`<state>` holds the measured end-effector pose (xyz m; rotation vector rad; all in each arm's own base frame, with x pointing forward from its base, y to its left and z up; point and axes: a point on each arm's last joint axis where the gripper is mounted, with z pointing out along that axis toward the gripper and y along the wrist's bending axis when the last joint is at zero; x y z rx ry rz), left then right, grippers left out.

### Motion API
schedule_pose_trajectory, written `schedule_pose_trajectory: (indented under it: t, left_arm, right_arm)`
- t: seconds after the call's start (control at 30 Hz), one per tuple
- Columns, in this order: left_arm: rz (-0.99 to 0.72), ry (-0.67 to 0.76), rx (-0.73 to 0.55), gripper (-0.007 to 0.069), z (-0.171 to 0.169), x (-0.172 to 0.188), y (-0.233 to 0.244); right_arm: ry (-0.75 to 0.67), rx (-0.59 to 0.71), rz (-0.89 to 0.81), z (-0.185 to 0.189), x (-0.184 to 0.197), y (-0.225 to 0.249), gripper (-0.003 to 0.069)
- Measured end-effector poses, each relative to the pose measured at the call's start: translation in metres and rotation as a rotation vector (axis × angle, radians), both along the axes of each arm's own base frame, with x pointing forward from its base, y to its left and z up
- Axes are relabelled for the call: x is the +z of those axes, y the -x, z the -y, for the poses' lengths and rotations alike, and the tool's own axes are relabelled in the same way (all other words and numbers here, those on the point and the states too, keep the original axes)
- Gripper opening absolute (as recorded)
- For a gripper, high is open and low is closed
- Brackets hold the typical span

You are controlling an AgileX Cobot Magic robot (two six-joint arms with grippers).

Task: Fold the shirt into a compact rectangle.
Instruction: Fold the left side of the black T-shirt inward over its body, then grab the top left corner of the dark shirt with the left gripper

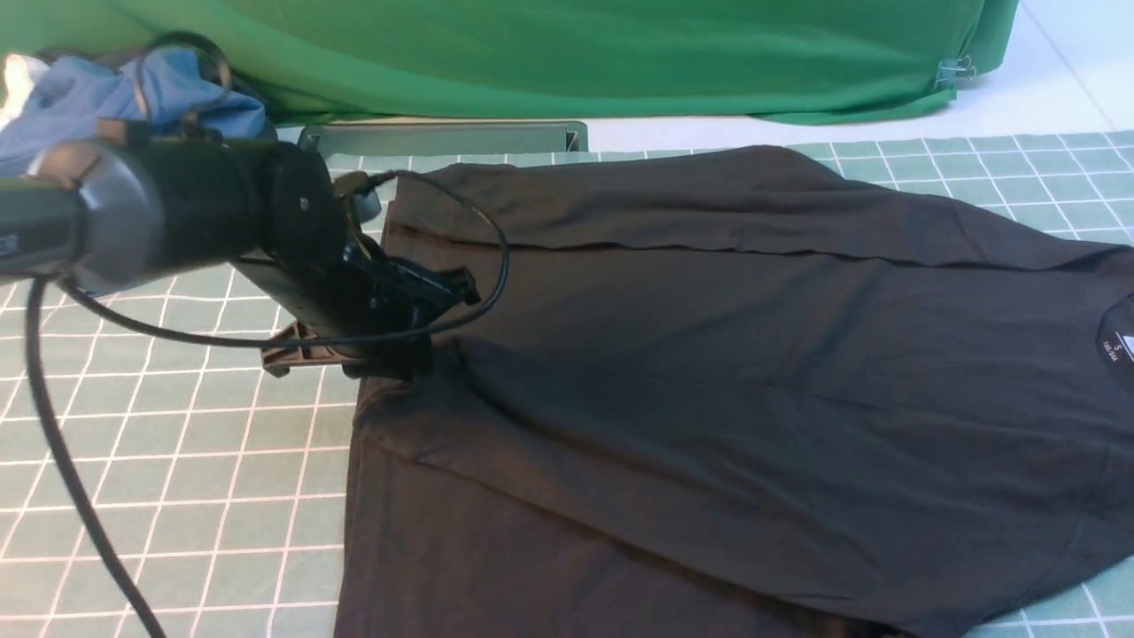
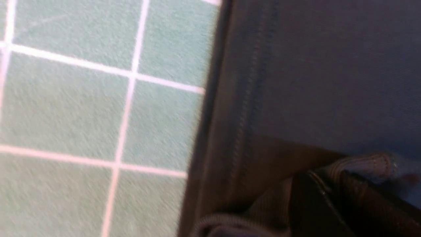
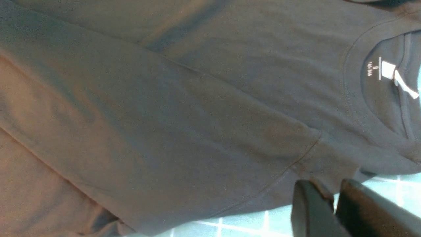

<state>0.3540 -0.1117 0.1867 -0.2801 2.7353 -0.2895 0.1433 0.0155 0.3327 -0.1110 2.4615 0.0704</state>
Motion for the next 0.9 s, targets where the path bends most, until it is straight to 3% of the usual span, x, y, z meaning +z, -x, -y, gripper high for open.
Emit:
schedule_pose_trajectory:
  t: [0.23,0.4,0.57,0.9]
  left_arm:
    - [0.124,-0.020,0.055,0.0272,-0.005,0.011,-0.016]
    - [0.284,0.008,0.070,0.0370,-0.006,0.056,-0.045]
    - [0.316,0.013,0.064,0.0375,-0.006,0.087,-0.075]
    - [-0.093,0.019,0.069,0.0302,-0.016,0.015,-0.133]
  right_arm:
    - [-0.036,0.004,-0.007,-0.003,0.000,0.001,0.0144]
    - [-0.038,0.004,-0.005,-0.003,0.000,0.000,0.0144]
    - [-0.039,0.004,-0.005,-0.003,0.000,0.000,0.0148]
    - [-0.040,0.004,-0.005,-0.003,0.000,0.000,0.0156]
